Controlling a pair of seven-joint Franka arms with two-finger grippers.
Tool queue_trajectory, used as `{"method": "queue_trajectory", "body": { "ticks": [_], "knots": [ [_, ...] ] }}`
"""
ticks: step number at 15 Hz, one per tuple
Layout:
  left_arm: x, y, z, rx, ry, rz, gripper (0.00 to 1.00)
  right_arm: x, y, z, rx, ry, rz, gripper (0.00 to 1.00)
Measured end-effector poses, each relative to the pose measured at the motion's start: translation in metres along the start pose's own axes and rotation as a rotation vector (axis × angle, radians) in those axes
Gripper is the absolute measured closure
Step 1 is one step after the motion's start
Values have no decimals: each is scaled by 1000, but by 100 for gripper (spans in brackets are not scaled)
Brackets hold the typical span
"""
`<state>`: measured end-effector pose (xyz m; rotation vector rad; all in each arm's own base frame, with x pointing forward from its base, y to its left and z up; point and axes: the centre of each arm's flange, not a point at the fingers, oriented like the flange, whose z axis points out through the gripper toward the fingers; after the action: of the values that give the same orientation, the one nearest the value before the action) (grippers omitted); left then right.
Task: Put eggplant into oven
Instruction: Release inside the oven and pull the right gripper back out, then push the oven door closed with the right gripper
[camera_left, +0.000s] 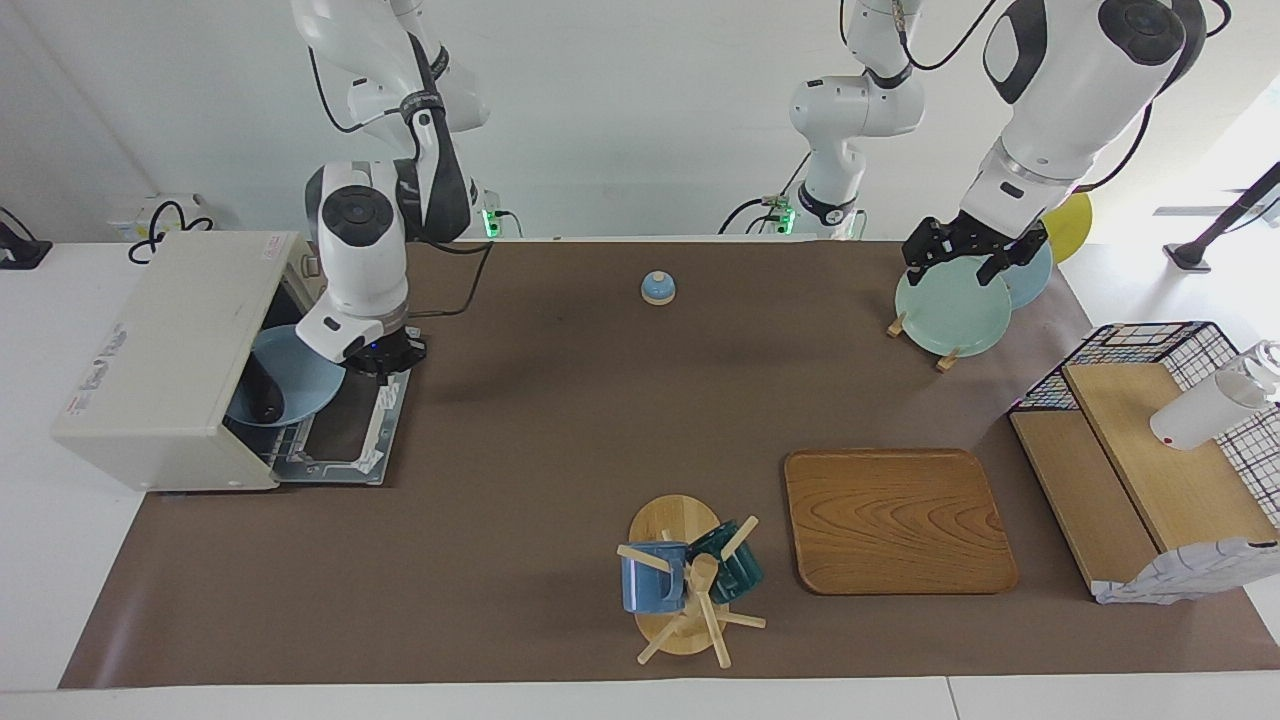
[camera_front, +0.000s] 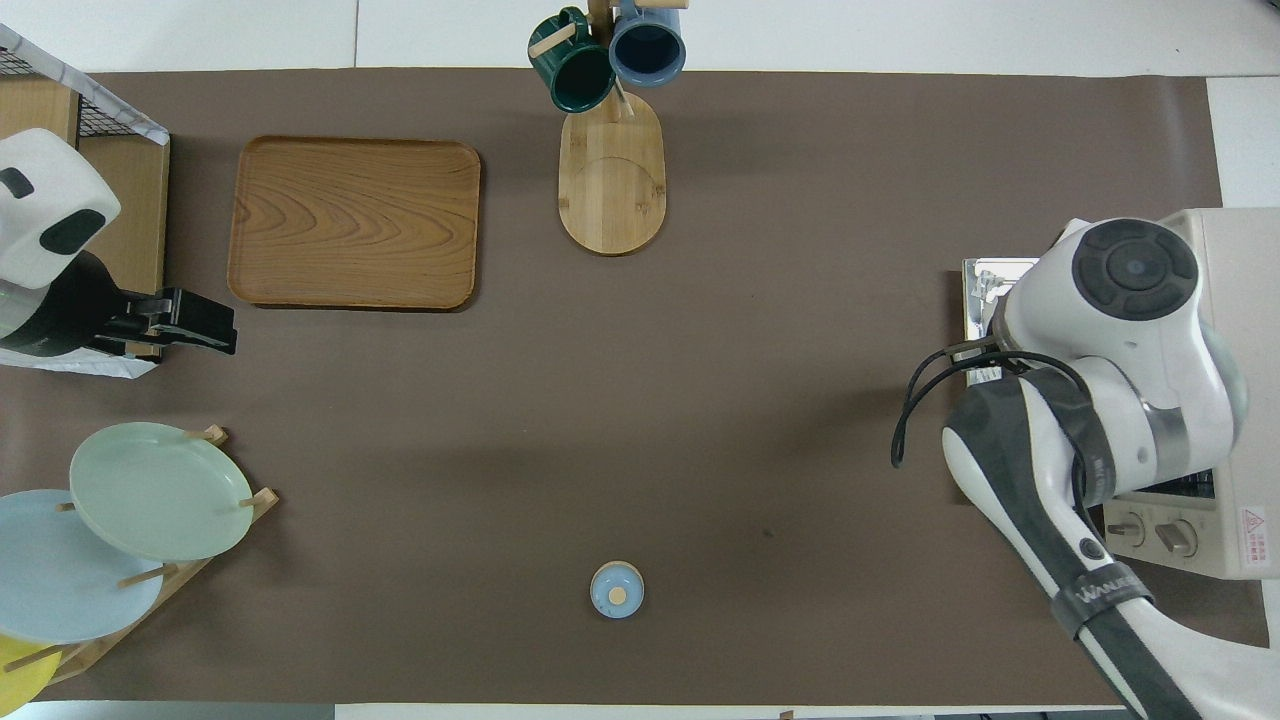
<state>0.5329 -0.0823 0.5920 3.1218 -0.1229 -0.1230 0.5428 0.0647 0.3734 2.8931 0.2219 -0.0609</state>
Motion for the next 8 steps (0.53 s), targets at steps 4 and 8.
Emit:
{"method": "queue_trajectory", "body": {
  "ticks": [4,8],
  "knots": [
    [0,0,0,0,0,0,0,3,-36,49,9,-27,34,99],
    [0,0,0,0,0,0,0,2,-20,79,13,-60,62,99]
  ]
}}
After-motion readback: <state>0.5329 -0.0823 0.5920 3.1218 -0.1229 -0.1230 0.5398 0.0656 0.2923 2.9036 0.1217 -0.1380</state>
